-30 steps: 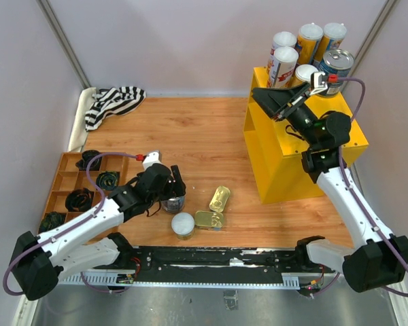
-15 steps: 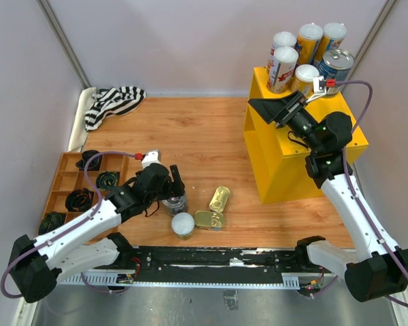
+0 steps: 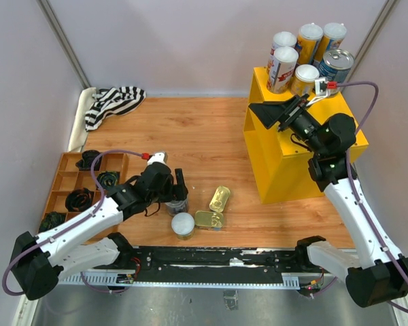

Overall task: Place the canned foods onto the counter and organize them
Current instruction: Move the canned food to the center of the board.

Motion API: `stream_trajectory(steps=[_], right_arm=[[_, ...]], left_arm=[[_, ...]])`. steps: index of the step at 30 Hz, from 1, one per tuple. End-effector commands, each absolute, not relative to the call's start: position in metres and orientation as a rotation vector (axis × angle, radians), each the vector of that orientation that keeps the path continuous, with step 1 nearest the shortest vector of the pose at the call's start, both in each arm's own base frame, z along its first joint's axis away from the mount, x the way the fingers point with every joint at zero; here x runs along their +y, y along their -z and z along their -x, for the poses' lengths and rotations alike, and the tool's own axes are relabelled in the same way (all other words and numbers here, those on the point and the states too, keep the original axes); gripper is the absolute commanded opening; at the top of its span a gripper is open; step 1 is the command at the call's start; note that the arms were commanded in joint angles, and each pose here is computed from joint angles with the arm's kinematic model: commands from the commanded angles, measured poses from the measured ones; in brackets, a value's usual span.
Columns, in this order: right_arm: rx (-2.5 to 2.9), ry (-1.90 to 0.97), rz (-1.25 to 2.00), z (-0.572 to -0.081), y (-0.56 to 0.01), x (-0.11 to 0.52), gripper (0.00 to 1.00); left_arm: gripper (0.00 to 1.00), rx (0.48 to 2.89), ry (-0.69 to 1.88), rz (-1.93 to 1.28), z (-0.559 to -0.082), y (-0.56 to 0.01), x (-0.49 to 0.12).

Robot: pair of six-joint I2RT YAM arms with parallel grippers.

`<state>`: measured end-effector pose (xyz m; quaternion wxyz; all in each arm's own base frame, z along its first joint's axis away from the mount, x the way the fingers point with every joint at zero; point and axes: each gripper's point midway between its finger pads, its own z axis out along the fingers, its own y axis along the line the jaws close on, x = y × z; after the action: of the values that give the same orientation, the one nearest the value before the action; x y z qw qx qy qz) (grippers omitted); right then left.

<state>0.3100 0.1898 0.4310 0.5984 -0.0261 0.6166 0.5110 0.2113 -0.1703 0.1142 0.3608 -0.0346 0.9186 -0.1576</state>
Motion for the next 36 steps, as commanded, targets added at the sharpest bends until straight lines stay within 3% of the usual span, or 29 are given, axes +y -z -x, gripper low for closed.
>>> stream_trajectory(steps=[1,8,17,36], right_arm=[[1.345,-1.087,0.14,-0.297,-0.455,0.181,0.98],[1.406,-1.031,0.112,-0.304,-0.446,0.176,0.98],[1.396,-1.0,0.093,-0.305,-0.446,0.171,0.98],[1.407,-0.973,0.073,-0.304,-0.444,0.166,0.98]], left_arm=[[1.0,2.424,0.415,0.012,-0.203,-0.106,-0.178],[1.0,2.455,0.372,-0.064,-0.203,-0.101,-0.187],[1.0,2.384,0.441,-0.115,-0.209,-0.137,-0.2],[0.99,2.518,0.263,-0.249,-0.197,-0.099,-0.193]])
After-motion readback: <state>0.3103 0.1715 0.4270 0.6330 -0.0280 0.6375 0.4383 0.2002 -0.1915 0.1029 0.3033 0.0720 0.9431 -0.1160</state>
